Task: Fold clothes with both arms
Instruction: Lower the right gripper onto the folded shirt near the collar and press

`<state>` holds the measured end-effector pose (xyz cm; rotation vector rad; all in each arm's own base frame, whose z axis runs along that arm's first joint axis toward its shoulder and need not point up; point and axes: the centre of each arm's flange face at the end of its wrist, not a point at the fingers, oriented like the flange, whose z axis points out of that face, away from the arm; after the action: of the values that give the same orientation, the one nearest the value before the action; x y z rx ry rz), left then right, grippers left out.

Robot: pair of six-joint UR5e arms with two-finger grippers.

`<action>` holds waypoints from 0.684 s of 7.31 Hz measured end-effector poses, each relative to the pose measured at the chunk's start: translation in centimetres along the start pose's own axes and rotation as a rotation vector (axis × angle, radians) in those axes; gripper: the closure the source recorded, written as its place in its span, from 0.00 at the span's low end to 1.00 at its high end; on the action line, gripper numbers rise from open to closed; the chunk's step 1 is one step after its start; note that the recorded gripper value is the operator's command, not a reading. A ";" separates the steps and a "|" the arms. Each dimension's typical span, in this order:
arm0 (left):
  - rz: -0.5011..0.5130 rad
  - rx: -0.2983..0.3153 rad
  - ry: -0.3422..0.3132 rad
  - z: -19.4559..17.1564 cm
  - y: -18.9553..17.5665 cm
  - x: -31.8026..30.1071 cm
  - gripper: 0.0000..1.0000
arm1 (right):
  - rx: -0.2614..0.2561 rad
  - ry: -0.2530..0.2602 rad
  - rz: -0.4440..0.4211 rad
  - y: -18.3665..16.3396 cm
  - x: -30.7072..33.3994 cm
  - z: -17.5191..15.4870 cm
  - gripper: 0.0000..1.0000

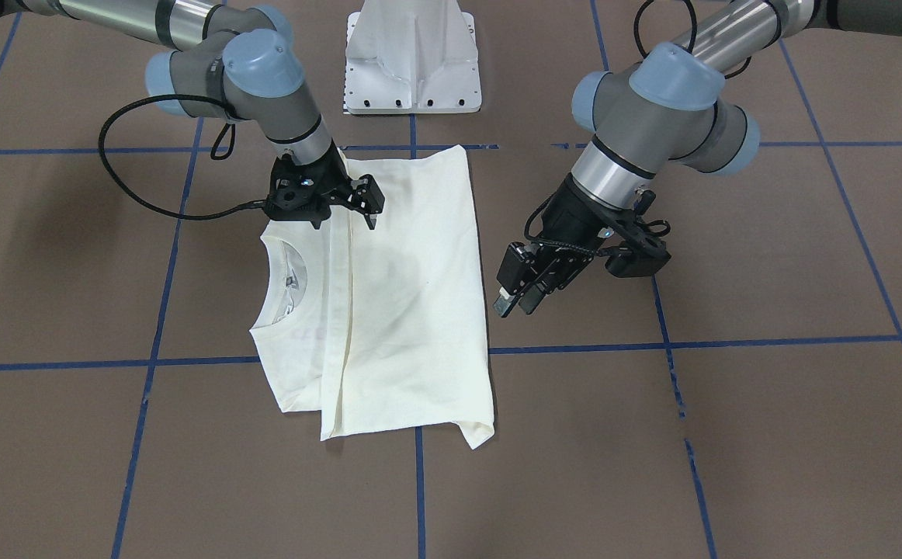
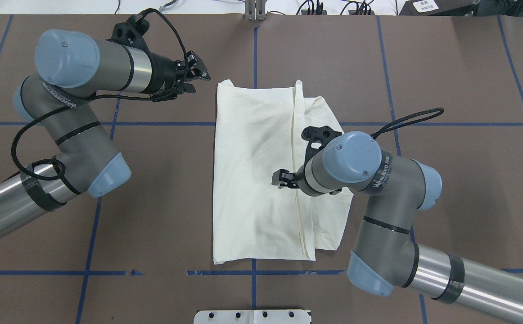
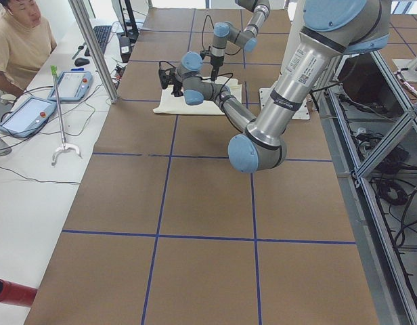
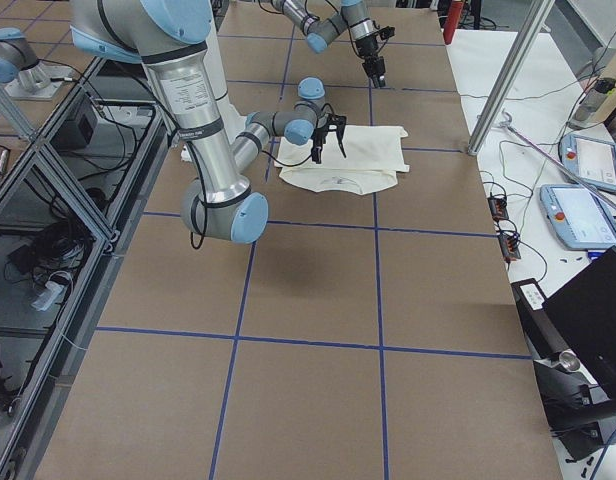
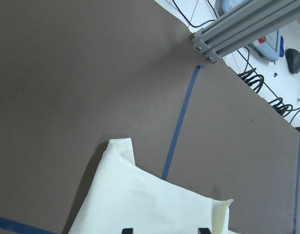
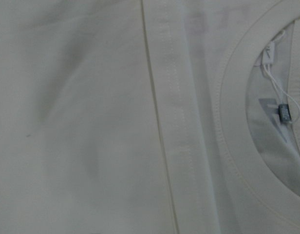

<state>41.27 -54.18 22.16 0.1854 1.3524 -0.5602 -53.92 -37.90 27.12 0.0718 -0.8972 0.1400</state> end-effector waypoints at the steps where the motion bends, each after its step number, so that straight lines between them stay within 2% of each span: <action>1: 0.000 -0.001 -0.001 -0.2 0.0 -0.2 0.46 | -0.009 0.078 -0.081 1.4 -1.1 0.7 0.00; 2: -0.001 -0.003 -0.002 -0.2 0.0 -0.2 0.46 | -0.020 0.145 -0.145 2.4 -1.6 1.2 0.00; 5: -0.001 -0.006 -0.001 -0.2 0.1 -0.1 0.46 | -0.059 0.275 -0.227 3.2 -0.8 2.2 0.00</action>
<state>41.14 -53.95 22.21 0.1798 1.3532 -0.5567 -56.62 -35.08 27.84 0.0968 -0.6130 -0.0874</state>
